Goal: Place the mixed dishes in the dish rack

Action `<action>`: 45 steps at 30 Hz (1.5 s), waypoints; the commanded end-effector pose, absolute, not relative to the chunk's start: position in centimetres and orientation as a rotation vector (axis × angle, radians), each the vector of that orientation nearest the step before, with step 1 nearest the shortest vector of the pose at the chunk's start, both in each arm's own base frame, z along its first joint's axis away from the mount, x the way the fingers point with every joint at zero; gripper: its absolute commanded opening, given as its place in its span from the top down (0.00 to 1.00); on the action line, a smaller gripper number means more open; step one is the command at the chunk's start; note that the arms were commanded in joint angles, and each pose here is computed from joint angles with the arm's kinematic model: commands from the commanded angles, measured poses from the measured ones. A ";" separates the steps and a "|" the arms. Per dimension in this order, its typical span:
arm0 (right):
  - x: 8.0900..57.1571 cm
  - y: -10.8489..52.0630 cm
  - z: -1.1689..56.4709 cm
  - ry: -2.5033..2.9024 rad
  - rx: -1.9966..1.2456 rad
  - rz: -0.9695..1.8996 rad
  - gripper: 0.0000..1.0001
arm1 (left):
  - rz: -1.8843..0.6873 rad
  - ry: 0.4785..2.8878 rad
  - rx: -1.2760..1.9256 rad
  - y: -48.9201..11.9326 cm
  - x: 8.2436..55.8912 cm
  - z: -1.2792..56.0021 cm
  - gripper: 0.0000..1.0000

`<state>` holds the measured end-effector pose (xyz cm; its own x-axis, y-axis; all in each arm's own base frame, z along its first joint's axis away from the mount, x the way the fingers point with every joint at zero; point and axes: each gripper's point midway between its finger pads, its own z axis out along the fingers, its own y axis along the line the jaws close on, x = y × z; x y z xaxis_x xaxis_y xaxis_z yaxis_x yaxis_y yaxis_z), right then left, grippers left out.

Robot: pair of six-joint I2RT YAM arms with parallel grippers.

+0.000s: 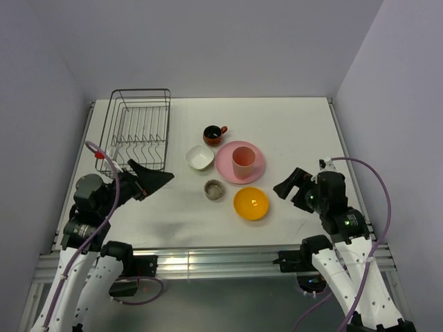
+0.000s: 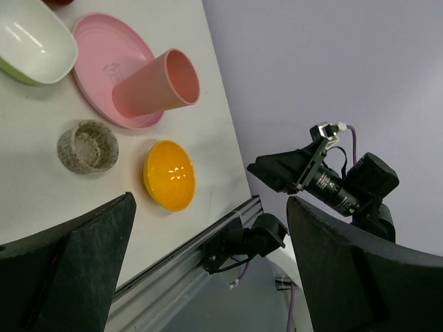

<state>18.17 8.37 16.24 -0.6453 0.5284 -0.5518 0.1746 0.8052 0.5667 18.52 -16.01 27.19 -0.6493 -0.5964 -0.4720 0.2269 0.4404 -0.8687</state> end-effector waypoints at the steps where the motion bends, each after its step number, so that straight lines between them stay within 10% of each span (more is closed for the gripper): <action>1: 19.1 8.9 17.4 2.178 0.489 0.660 0.05 | -1.268 1.830 -0.188 -16.4 18.5 30.2 0.03; 45: 19.3 12.2 12.3 2.738 0.352 0.581 0.11 | -1.284 2.216 -0.209 -23.0 21.8 31.2 0.05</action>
<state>17.88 12.25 12.17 -0.9270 0.3156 -0.2026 0.2035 0.8771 0.4352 21.87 -22.31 29.22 -0.8248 -0.4418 -0.3528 0.0663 0.5441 -0.8364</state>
